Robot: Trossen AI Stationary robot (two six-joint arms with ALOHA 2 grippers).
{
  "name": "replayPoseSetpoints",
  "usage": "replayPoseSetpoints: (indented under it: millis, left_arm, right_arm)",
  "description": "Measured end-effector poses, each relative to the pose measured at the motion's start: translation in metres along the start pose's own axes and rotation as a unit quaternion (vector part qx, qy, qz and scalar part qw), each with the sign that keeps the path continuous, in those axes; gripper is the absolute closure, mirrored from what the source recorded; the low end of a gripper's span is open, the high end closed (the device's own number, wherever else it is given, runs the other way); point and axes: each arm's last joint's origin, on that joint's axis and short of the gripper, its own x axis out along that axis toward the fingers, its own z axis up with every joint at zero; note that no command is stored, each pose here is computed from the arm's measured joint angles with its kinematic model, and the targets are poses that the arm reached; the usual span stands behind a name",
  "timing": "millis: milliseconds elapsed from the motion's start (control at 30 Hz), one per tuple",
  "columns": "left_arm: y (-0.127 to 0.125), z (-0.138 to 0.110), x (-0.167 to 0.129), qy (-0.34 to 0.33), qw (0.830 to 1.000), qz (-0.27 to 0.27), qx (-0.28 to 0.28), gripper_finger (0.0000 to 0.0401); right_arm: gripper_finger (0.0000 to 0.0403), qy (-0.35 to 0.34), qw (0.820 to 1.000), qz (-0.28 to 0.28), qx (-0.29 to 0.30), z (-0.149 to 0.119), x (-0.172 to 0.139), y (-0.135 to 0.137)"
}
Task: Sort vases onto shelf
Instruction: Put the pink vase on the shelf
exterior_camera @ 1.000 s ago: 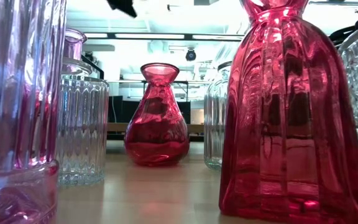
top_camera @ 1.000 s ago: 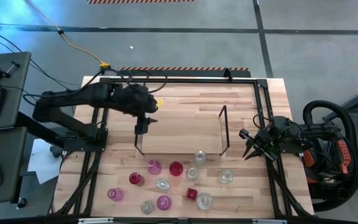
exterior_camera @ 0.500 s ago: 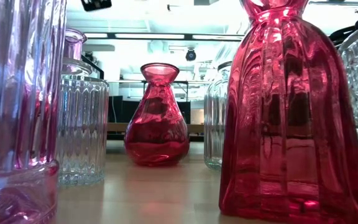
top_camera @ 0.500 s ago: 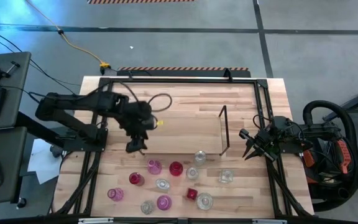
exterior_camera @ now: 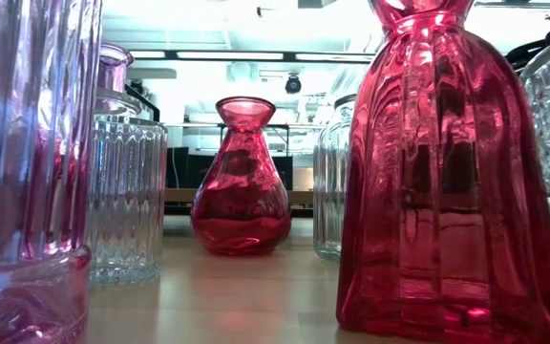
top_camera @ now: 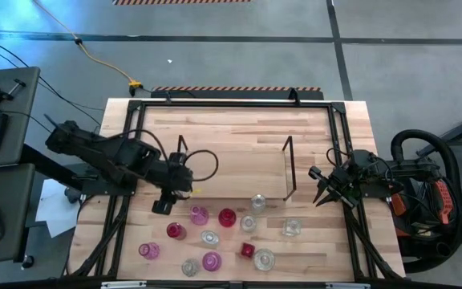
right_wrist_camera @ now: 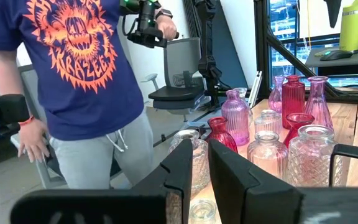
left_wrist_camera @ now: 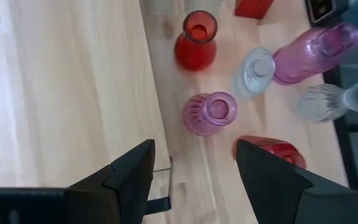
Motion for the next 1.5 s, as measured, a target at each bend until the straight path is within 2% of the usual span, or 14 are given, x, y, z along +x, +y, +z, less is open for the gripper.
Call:
replayPoseSetpoints:
  millis: [233, 500, 800, 1167, 1500]
  left_arm:
    - [-0.009, 0.013, 0.023, 0.007, 0.999, 0.008, -0.046, 0.0186]
    - [-0.015, 0.023, 0.059, 0.057, 0.996, -0.009, -0.073, 0.0186]
    - [-0.016, 0.024, 0.065, 0.069, 0.994, -0.018, -0.080, 0.0186]
    - [-0.011, 0.028, 0.086, 0.102, 0.992, -0.015, -0.077, 0.0186]
    - [-0.007, 0.026, 0.088, 0.115, 0.990, -0.018, -0.083, 0.0186]
  right_arm:
    - [0.0355, 0.000, 1.000, 0.000, 0.000, 0.000, 0.000, 0.000]
    - [0.0355, 0.000, 1.000, 0.000, 0.000, 0.000, 0.000, 0.000]
    - [0.0355, 0.000, 1.000, 0.000, 0.000, 0.000, 0.000, 0.000]
    - [0.0355, 0.000, 1.000, 0.000, 0.000, 0.000, 0.000, 0.000]
    - [0.0355, 0.000, 1.000, 0.000, 0.000, 0.000, 0.000, 0.000]
